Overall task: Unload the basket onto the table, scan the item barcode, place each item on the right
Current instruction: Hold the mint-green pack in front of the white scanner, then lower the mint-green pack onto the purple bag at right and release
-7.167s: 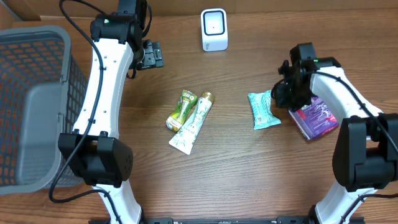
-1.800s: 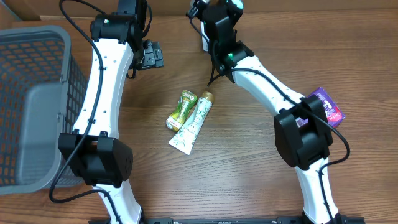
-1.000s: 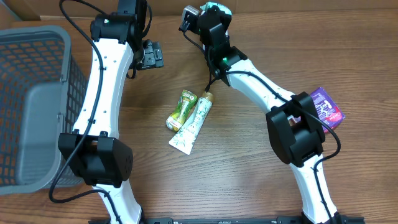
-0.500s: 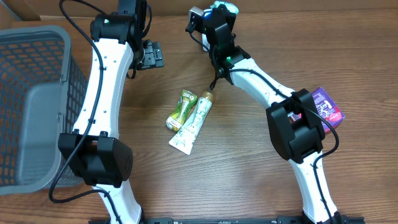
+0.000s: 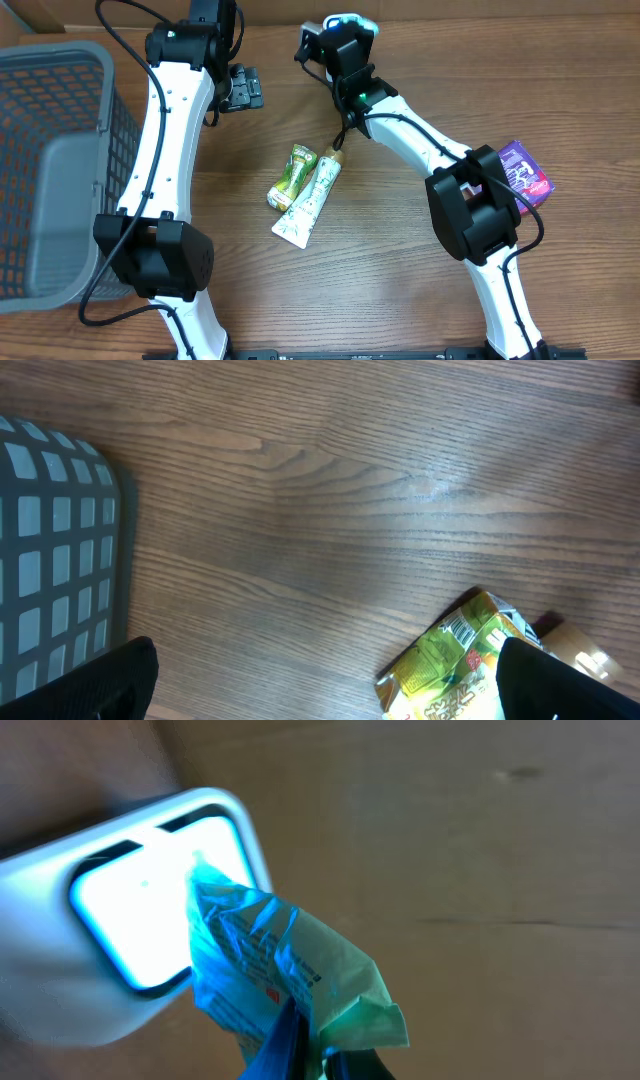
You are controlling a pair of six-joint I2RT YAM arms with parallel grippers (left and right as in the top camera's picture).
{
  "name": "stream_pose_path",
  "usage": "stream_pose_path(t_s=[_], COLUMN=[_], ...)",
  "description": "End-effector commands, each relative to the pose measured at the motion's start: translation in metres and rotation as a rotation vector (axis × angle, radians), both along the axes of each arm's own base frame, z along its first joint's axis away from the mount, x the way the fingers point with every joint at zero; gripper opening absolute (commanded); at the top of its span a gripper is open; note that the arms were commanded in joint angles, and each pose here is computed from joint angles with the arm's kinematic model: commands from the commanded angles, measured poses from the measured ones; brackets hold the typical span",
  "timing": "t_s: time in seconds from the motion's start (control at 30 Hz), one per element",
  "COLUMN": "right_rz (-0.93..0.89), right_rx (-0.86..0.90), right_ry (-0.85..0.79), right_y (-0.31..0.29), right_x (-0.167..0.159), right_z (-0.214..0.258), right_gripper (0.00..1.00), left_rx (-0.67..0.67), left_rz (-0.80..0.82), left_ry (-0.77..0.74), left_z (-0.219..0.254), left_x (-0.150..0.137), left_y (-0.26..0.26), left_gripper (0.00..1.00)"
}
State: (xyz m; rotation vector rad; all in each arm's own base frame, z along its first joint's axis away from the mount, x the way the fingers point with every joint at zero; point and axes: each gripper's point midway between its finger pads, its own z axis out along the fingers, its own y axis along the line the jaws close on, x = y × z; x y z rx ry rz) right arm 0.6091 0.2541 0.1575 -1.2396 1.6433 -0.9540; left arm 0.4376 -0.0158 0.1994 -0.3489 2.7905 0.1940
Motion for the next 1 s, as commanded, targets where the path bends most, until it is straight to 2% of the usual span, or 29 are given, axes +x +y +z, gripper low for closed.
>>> stream_pose_path(t_s=[0.0,0.17,0.27,0.33,0.43,0.5,0.53,0.63,0.7,0.97], right_rz=[-0.038,-0.126,-0.239,-0.31,-0.379,-0.499,-0.636,-0.771,-0.881,-1.241], right_rx=[0.237,0.522,0.858,1.036,1.155,1.224,1.281,1.343,1.385,1.531], right_ry=[-0.124,-0.128,-0.108,-0.036,0.182,0.327,0.439,0.587,0.63,0.588], right_y=[-0.006,-0.032,-0.048,-0.058,-0.071,-0.092,-0.118,-0.151,-0.181,-0.297], right_x=[-0.02,-0.069,-0.11,-0.139,-0.184,-0.213,-0.232,-0.249,-0.254,-0.256], right_z=[0.109,0.186,0.221,0.228,0.215,0.197,0.18,0.161,0.149,0.084], right_gripper=[0.04,0.04,0.04,0.04,0.04,0.04,0.04,0.04,0.04,0.04], left_rx=[0.007,0.007,0.007,0.007,0.007,0.007,0.007,0.007,0.007,0.007], left_rz=[-0.005,-0.005,-0.005,-0.005,-0.005,-0.005,-0.005,-0.005,-0.005,-0.005], left_ry=[-0.036,-0.036,-0.036,-0.036,-0.036,-0.036,-0.036,-0.036,-0.036,-0.036], left_z=[0.013,0.013,0.013,0.013,0.013,0.013,0.013,0.013,0.013,0.013], left_x=[0.001,0.001,0.001,0.001,0.001,0.001,0.001,0.001,0.001,0.001], left_y=[0.001,0.001,0.001,0.001,0.001,0.001,0.001,0.001,0.001,0.001], left_gripper=[1.0,1.0,0.99,1.0,1.0,1.0,1.0,1.0,0.99,0.99])
